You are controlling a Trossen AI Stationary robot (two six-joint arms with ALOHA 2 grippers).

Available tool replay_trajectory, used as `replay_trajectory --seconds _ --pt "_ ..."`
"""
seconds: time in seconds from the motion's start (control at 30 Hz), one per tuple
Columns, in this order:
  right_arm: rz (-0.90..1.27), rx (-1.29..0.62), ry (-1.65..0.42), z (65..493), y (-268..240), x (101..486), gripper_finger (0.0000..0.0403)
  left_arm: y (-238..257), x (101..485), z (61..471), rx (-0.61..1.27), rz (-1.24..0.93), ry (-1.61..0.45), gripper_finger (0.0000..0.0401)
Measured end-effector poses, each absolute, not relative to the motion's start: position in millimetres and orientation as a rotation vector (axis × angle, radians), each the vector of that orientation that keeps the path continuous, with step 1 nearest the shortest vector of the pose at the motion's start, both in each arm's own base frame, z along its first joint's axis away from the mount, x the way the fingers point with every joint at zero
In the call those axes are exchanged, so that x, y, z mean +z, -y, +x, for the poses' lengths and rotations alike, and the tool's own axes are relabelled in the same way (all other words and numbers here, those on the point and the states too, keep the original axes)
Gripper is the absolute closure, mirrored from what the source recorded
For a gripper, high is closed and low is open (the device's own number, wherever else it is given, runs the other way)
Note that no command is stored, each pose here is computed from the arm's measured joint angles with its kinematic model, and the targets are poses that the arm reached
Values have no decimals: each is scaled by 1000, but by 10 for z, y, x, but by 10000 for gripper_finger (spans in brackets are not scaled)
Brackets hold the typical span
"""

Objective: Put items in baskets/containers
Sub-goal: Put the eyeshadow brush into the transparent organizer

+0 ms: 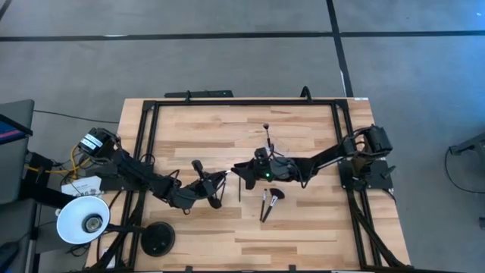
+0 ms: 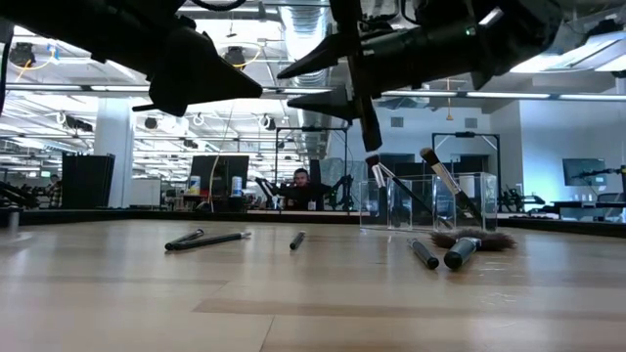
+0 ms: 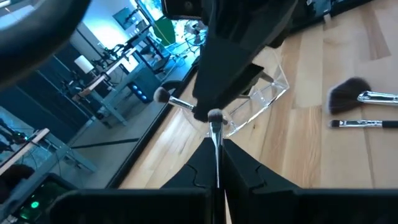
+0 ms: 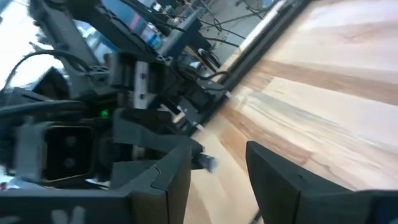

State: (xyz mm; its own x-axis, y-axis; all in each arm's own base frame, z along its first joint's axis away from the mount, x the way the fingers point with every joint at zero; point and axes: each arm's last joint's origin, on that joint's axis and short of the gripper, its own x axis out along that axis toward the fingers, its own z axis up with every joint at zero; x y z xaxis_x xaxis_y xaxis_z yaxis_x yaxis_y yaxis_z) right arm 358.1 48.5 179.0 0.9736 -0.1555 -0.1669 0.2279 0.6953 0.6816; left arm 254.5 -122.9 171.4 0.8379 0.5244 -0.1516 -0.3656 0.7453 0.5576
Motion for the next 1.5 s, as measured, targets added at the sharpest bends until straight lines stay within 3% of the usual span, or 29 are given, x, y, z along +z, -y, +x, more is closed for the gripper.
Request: replay_trajectory --seconds 0.4,0.97,1.1,1.33,1.5 --pt "751 -221 -130 3673 -516 1885 258 1156 1719 2584 502 596 -331 391" --pt "776 -148 -133 3687 -502 1911 304 1154 1753 2595 495 676 -331 400" --pt "661 -139 -142 3687 -503 1910 314 1154 1765 2591 494 673 -328 399" --pt "507 -171 -291 3650 -503 1773 320 1104 1937 2507 549 431 -231 387" --pt "440 -259 -445 3565 -560 1617 303 1026 1956 2357 520 348 -206 358"
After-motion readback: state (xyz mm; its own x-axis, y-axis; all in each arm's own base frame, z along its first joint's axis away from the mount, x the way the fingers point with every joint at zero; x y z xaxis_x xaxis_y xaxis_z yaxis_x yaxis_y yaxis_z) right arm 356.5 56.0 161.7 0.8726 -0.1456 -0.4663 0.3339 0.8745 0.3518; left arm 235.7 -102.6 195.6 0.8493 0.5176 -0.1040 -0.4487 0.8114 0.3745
